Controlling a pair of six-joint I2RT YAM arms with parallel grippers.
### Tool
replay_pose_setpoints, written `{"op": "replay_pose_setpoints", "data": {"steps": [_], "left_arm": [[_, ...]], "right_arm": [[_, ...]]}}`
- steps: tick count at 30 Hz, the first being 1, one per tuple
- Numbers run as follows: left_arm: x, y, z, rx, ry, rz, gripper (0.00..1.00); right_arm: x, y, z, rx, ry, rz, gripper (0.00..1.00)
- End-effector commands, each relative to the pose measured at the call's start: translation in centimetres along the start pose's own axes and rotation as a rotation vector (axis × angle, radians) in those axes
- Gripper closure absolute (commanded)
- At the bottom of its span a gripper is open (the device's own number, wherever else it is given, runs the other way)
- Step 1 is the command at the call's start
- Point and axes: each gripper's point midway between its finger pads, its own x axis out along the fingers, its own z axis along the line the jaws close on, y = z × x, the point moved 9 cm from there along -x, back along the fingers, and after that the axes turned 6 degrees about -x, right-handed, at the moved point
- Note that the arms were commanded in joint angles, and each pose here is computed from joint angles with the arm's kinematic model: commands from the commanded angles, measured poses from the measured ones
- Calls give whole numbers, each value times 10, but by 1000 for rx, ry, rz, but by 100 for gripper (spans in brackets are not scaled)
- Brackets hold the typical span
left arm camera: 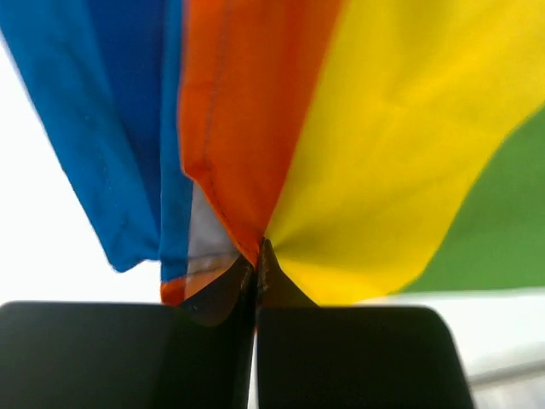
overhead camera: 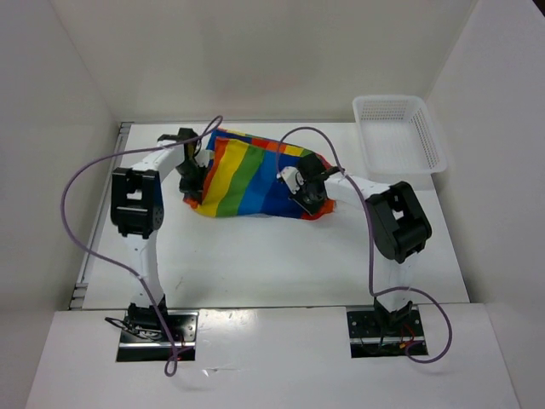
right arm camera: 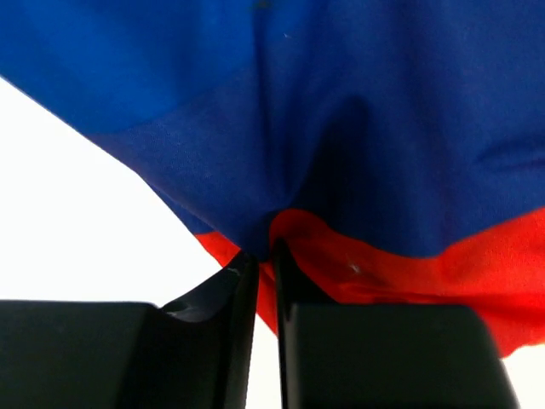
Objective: Fold and stack the shorts
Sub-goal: Fold the shorts
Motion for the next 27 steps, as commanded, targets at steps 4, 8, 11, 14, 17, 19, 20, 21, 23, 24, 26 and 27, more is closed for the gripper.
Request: {"op": "replay_pose_setpoints", "data": {"steps": [4,8,11,14,17,19,20,21,23,24,26,27], "left_arm": [[-39,54,2,7,-26,-78,100],[-73,98,-11,25,34,-89,90],[-92,124,-19,34,72,-78,76],[-128,110,-19,28,108,-194,61],[-165,73,-29,66,145,-334,48],[-159,45,-32,87,149,-378,40],[-157,27,-35,108,144,-436,39],[-147,7,-38,121,139,-449,39],[-137,-19,-42,139,147,-487,39],[-126,-37,-42,142,157,-485,36],[-115,-56,-42,146,167,-493,33],[-96,-63,-41,142,181,-460,32]], "right_arm": [[-30,24,42,-131,-166,64,89],[-63,26,84,-260,-279,47,90],[-88,14,95,-254,-317,-27,81],[-123,-14,68,-144,-261,-170,64],[-158,-44,28,8,-187,-356,46],[-174,-52,-9,197,-94,-465,41],[-175,-50,-22,271,-40,-475,41],[-166,-49,-33,385,-21,-478,41],[-159,-34,-54,487,13,-446,41],[-148,-22,-52,515,-16,-398,39],[-135,-4,-61,569,-30,-358,35],[-128,7,-60,592,-36,-329,34]]}}
